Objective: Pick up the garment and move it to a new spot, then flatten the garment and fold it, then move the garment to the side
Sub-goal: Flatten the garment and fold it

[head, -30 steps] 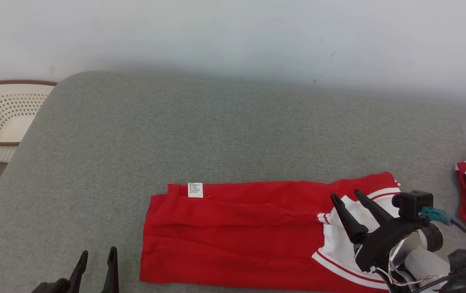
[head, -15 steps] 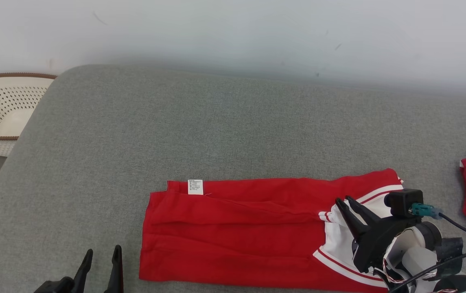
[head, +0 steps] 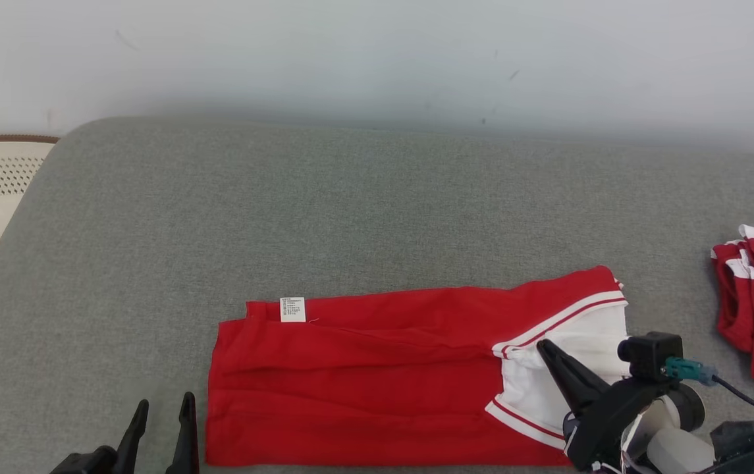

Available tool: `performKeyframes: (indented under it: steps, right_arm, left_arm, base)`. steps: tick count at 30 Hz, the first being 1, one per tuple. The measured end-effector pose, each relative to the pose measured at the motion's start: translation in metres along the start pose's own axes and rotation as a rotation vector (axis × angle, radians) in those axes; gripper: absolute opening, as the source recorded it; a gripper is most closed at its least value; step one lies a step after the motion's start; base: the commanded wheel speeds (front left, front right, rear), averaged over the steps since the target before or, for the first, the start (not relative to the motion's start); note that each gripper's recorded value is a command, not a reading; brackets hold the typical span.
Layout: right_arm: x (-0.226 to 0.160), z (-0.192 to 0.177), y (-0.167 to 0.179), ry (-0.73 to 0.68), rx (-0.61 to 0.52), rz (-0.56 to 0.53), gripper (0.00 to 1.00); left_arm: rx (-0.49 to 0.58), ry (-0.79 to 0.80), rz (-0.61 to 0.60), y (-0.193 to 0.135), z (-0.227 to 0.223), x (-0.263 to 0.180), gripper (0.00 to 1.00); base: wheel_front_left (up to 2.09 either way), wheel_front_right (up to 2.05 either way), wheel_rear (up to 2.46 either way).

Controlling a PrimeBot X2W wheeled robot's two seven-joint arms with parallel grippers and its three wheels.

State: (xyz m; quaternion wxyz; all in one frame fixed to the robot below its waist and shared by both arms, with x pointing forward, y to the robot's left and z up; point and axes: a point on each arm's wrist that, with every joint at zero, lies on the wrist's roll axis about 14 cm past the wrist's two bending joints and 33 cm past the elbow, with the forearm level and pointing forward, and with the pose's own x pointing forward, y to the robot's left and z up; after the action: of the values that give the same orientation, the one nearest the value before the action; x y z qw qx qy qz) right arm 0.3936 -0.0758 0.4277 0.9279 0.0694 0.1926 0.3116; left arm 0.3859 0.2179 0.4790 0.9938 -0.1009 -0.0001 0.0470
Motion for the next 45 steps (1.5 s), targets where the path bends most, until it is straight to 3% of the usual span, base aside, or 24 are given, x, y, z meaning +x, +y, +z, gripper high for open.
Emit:
performKeyframes:
  steps: [16, 17, 18, 19, 22, 28, 39, 45]
  right_arm:
    - [-0.036, -0.033, 0.039, 0.006, 0.117, 0.050, 0.00]
    - [-0.037, -0.034, 0.039, 0.004, 0.121, 0.046, 0.34]
    - [-0.039, -0.035, 0.040, 0.000, 0.122, 0.045, 0.98]
    - [-0.040, -0.037, 0.041, 0.002, 0.126, 0.046, 1.00]
    - [-0.044, -0.037, 0.042, -0.009, 0.132, 0.041, 1.00]
    - [-0.047, -0.006, 0.022, -0.121, 0.096, -0.009, 1.00]
    - [-0.046, 0.034, -0.033, -0.254, -0.053, -0.206, 1.00]
    - [-0.050, 0.048, -0.044, -0.312, -0.093, -0.292, 1.00]
  left_arm:
    - [-0.010, -0.016, -0.056, -0.021, 0.004, 0.008, 1.00]
    - [-0.011, -0.017, -0.057, -0.021, 0.005, 0.008, 1.00]
    - [-0.011, -0.018, -0.058, -0.021, 0.005, 0.008, 1.00]
    - [-0.012, -0.019, -0.058, -0.021, 0.005, 0.008, 1.00]
    - [-0.014, -0.021, -0.058, -0.022, 0.006, 0.008, 1.00]
    - [-0.016, -0.020, -0.064, -0.024, 0.005, 0.009, 1.00]
    - [0.025, -0.061, -0.066, -0.026, 0.019, 0.008, 1.00]
    - [0.035, -0.089, -0.035, -0.017, 0.028, -0.002, 1.00]
  base:
    - [0.00, 0.00, 0.00]
    - [0.00, 0.00, 0.00]
    - [0.00, 0.00, 0.00]
    - [0.00, 0.00, 0.00]
    - [0.00, 0.00, 0.00]
    - [0.00, 0.00, 0.00]
    - [0.00, 0.00, 0.00]
    - [0.00, 0.00, 0.00]
